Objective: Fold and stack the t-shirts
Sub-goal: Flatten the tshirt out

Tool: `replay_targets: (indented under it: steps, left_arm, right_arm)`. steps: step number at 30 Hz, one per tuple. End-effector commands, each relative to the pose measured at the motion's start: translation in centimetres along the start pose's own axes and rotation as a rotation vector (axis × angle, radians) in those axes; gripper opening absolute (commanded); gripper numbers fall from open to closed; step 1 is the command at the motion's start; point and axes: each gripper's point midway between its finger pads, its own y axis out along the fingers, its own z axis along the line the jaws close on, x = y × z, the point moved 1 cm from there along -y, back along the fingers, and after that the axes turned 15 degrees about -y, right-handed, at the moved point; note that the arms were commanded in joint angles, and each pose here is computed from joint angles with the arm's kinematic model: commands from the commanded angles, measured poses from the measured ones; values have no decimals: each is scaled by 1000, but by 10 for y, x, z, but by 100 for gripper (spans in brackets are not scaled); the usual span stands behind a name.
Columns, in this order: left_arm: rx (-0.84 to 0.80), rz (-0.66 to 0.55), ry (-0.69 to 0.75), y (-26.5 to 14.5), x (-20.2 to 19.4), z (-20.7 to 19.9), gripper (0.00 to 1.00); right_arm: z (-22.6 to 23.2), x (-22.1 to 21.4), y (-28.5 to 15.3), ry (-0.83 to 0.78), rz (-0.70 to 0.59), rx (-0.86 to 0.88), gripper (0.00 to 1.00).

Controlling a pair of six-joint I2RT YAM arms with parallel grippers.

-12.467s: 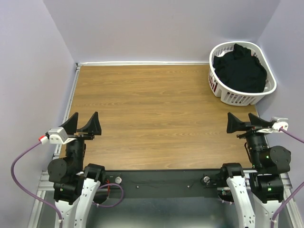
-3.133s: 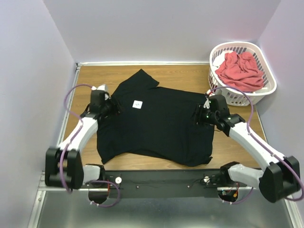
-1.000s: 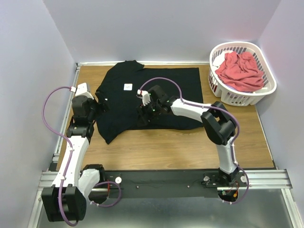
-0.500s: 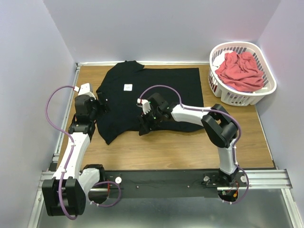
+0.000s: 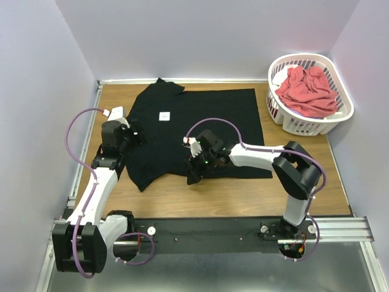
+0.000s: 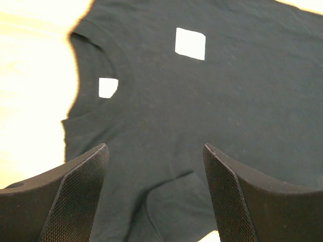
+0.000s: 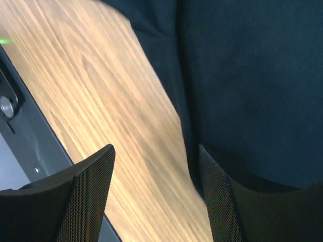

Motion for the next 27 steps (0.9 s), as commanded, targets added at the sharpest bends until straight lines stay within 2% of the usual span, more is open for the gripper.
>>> replay_targets:
  steps: [1,6,8,12,15,20,27]
  left_arm:
    - [-56,36,40,3,-10,-16,83]
    - [-68,88,54,9,-23,-19,83]
    - [-73,145,74,12,-41,-23,82]
    - [-79,269,118,17,-80,-35,74]
    - [-20,392,153,24,-114,-26,72]
    - [17,483,181,34,-134,-26,71]
    - [79,533,222,46,-142,-32,67]
  right_arm:
    - [8,-4,-10,-8,-10,-5,73]
    - [18,-12,-13,-12,-8,48,72]
    - [17,-11,-17,-8,-21,33,72]
    - [-1,5,-39,-8,-84,-141,72]
    - [-13,11,-56,13,-127,-266,72]
    - [-27,1,-77,35,-148,-399,72]
    - [-23,-19,-97,63,-176,-440,72]
